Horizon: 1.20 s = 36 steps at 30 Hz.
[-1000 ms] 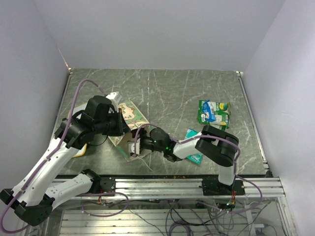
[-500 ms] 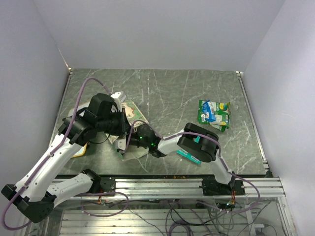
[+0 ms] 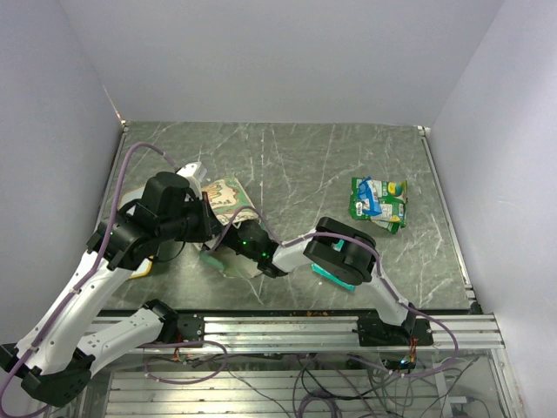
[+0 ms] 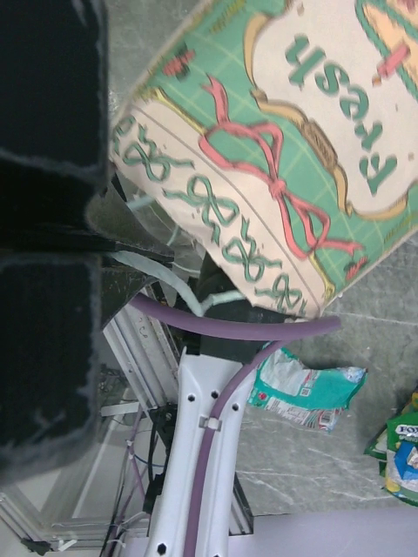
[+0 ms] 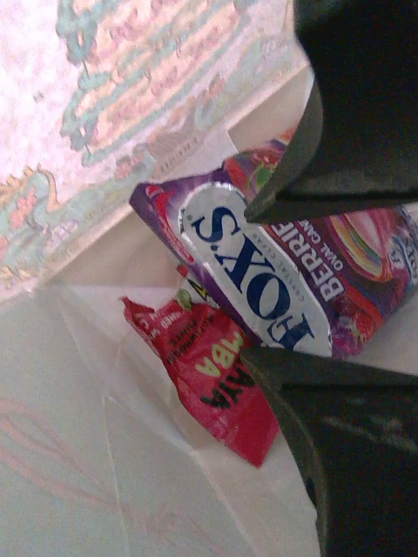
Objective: Take the snacks out of the paper bag
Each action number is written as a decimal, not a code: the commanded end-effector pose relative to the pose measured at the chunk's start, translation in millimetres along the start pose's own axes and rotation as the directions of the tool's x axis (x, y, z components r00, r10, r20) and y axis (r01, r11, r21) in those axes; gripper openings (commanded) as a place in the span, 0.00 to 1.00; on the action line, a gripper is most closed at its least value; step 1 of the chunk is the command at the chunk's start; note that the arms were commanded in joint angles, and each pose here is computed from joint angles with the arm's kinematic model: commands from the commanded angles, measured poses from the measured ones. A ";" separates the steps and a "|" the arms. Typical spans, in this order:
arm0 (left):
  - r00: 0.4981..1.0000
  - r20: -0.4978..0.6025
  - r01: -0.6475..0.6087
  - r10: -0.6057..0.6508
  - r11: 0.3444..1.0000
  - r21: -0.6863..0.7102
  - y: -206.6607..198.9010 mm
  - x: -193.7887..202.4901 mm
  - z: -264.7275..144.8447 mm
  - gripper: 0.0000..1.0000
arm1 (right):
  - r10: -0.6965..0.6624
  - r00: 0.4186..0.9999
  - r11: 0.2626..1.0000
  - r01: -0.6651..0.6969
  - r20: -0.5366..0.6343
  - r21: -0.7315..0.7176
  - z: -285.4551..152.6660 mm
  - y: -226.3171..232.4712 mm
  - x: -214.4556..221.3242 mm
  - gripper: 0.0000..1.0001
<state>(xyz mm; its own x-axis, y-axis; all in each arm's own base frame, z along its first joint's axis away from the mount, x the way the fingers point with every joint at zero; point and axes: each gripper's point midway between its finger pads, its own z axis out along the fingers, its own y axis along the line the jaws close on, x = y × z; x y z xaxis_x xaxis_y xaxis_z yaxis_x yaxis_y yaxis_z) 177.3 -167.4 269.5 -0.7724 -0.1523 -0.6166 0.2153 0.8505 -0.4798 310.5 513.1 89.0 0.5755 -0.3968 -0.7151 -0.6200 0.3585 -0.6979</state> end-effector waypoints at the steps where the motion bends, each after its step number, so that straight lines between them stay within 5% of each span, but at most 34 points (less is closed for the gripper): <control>1: 0.999 0.024 0.023 -0.023 1.000 -0.015 0.5 -3.7 -11.3 0.07 | 0.009 0.999 0.998 -0.006 -0.047 0.055 -18.4 -27.5 5.0 0.49; 4: 1.000 0.028 0.014 -0.014 1.000 -0.012 -0.6 -5.7 -10.2 0.07 | 0.010 0.999 1.000 -0.009 -0.050 0.025 -26.3 -22.7 5.5 0.50; 8: 1.000 0.019 0.004 -0.005 1.000 0.011 -5.4 -6.4 -6.1 0.07 | 0.034 0.998 0.999 -0.032 -0.053 0.030 -28.4 -20.1 7.5 0.78; 16: 1.000 0.000 -0.010 0.010 1.000 0.028 -9.1 -5.0 -3.3 0.07 | -0.003 1.000 0.996 0.004 0.016 -0.088 -32.1 -9.9 -2.8 0.99; 24: 1.000 0.004 -0.011 0.011 0.999 0.030 -9.3 -5.1 -5.9 0.07 | -0.036 0.996 0.987 0.022 -0.086 -0.157 -26.6 13.0 35.0 1.00; 27: 1.000 0.003 -0.010 0.010 1.000 0.025 -8.0 -4.3 -6.9 0.07 | -0.075 0.991 0.981 0.054 -0.109 -0.186 -25.6 18.8 46.4 0.93; 31: 1.000 0.010 -0.009 0.009 1.000 0.028 -9.2 -6.2 -9.2 0.07 | -0.129 0.986 0.969 0.103 -0.103 -0.226 -26.7 21.5 51.0 0.55; 36: 1.000 0.017 -0.014 0.014 1.000 0.022 -8.9 -8.6 -10.2 0.07 | -0.136 0.989 0.968 0.121 -0.056 -0.221 -29.0 11.6 33.7 0.33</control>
<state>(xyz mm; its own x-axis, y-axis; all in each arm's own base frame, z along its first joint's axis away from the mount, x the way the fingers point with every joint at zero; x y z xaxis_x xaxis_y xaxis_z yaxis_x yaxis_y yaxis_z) 178.2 -167.2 264.5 -0.7863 -0.1437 -0.6009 0.2001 0.8609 -0.4677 304.3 484.9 55.4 0.6048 -0.4765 -0.6381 -0.6617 0.1451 -0.7356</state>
